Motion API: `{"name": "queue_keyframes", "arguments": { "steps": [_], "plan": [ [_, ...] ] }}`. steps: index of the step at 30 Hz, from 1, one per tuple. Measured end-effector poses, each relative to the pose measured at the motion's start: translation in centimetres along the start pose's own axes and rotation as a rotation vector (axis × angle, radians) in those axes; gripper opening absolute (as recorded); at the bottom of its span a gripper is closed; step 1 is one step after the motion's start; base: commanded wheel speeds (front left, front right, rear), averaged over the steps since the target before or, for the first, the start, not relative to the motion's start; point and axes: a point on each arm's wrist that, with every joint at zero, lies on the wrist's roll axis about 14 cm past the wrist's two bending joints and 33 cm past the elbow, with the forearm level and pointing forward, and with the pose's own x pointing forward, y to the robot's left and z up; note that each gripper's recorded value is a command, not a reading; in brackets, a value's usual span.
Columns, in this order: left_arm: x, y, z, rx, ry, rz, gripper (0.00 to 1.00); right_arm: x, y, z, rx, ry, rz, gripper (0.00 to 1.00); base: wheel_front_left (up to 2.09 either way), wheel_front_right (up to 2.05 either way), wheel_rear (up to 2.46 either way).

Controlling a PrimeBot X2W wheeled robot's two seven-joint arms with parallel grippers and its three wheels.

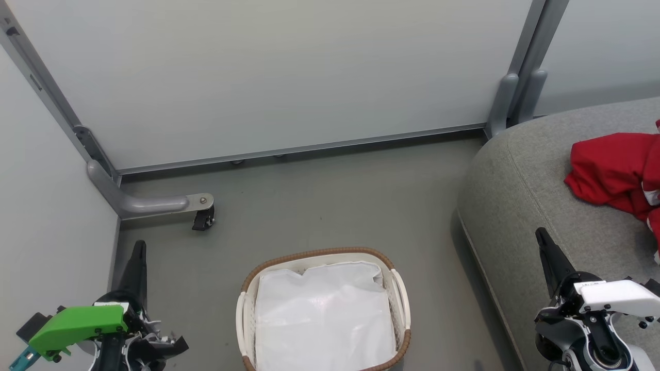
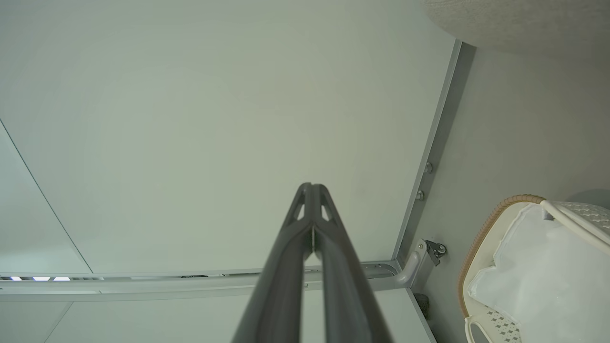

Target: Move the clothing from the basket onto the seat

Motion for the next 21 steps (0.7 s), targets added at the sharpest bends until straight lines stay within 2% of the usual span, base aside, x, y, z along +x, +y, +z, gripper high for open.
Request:
{"name": "queue_keyframes", "arguments": {
  "steps": [21],
  "plan": [
    [0.00,0.00,0.00,0.000,0.000,0.000,0.00,0.00,0.00,0.00,0.000,0.000,0.000,0.00,0.00,0.00,0.00]
  ]
}}
